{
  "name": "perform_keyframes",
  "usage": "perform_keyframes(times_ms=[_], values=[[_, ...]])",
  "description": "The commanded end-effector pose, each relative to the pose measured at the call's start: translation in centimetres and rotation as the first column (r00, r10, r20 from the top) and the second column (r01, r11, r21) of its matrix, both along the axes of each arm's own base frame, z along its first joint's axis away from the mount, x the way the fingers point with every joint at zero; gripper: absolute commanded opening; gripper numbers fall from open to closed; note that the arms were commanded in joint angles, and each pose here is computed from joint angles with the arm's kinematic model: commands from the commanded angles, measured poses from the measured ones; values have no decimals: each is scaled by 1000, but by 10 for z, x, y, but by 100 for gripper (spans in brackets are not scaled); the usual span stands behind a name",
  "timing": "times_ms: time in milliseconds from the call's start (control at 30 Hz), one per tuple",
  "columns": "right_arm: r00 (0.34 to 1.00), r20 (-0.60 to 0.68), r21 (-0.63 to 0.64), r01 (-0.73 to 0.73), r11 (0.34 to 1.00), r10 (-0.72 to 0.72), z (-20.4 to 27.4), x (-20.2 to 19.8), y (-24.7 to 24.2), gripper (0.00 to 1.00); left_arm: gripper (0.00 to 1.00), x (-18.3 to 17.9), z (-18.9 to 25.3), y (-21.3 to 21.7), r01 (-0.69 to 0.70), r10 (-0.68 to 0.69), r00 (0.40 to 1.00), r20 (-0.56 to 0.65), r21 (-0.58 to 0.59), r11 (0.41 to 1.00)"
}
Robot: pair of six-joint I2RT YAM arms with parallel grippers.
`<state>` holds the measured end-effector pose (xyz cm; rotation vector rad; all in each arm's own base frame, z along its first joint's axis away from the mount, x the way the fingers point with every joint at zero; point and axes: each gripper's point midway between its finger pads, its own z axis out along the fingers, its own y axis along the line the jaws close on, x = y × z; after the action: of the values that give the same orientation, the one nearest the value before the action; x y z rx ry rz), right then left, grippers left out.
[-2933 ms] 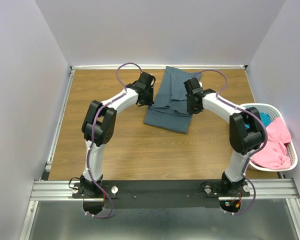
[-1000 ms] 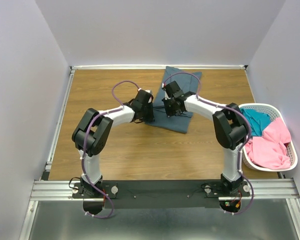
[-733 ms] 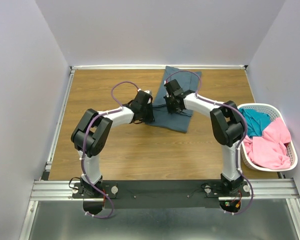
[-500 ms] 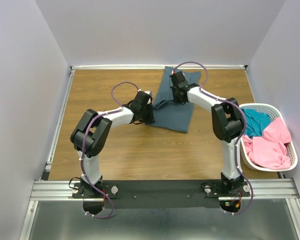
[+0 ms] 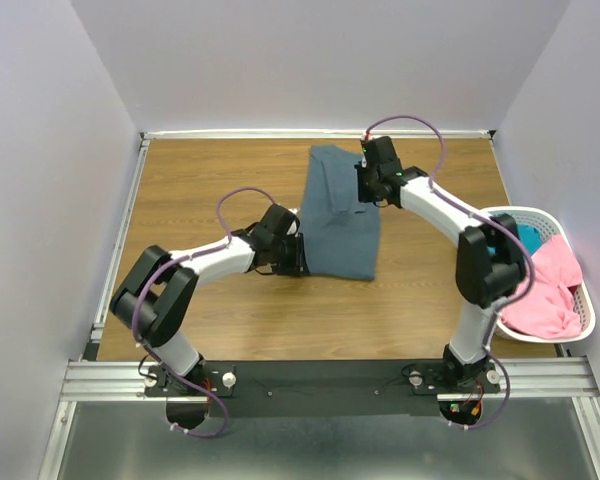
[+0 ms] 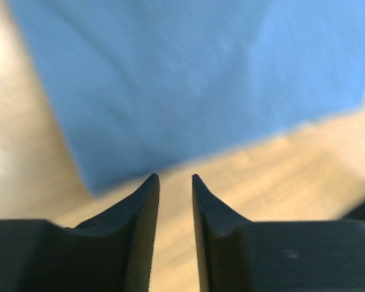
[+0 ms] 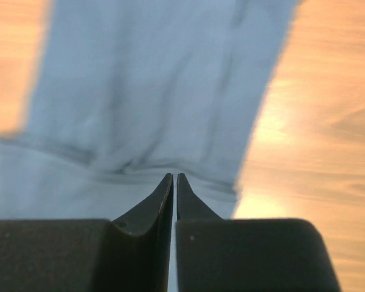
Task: Fold and stack the t-shirts
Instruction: Fold the tshirt
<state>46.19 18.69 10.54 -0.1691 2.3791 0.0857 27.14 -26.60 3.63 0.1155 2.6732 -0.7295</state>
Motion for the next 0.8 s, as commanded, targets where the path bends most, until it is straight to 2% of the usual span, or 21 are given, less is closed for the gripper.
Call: perform_keyframes(times_ms=[0, 133, 167, 200, 233, 300, 367, 600, 667, 767], values=[[991, -62, 219, -106, 970, 122, 8, -48, 27, 12, 41, -20, 40, -11, -17, 18, 1000, 7, -115, 993], [982, -86, 374, -122, 919, 165, 2, -75, 18, 14, 44, 12, 80, -6, -87, 116, 980, 162, -174, 981], [977, -92, 422, -136, 896, 192, -5, -84, 18, 14, 43, 30, 88, -2, -114, 155, 967, 204, -197, 974], [984, -65, 433, -121, 893, 165, 0, -75, 11, 14, 42, 39, 90, 0, -117, 163, 962, 219, -209, 971], [979, -95, 489, -110, 865, 178, -9, -81, 2, 14, 40, 48, 91, 0, -119, 169, 959, 227, -219, 969], [975, -73, 579, -129, 805, 208, -7, -78, 4, 13, 39, 75, 92, -4, -103, 159, 956, 247, -226, 969], [980, -68, 604, -111, 790, 189, -11, -71, -6, 13, 38, 102, 86, -11, -85, 139, 953, 271, -201, 976], [978, -126, 669, -41, 742, 167, -49, -51, -21, 12, 35, 154, 36, -29, -62, 93, 969, 230, -141, 988], [974, -156, 686, -10, 727, 161, -64, -48, -27, 13, 35, 160, 23, -26, -72, 99, 972, 212, -129, 989], [971, -205, 672, 49, 739, 122, -89, -44, -40, 12, 33, 161, -4, -18, -110, 124, 980, 154, -100, 989]])
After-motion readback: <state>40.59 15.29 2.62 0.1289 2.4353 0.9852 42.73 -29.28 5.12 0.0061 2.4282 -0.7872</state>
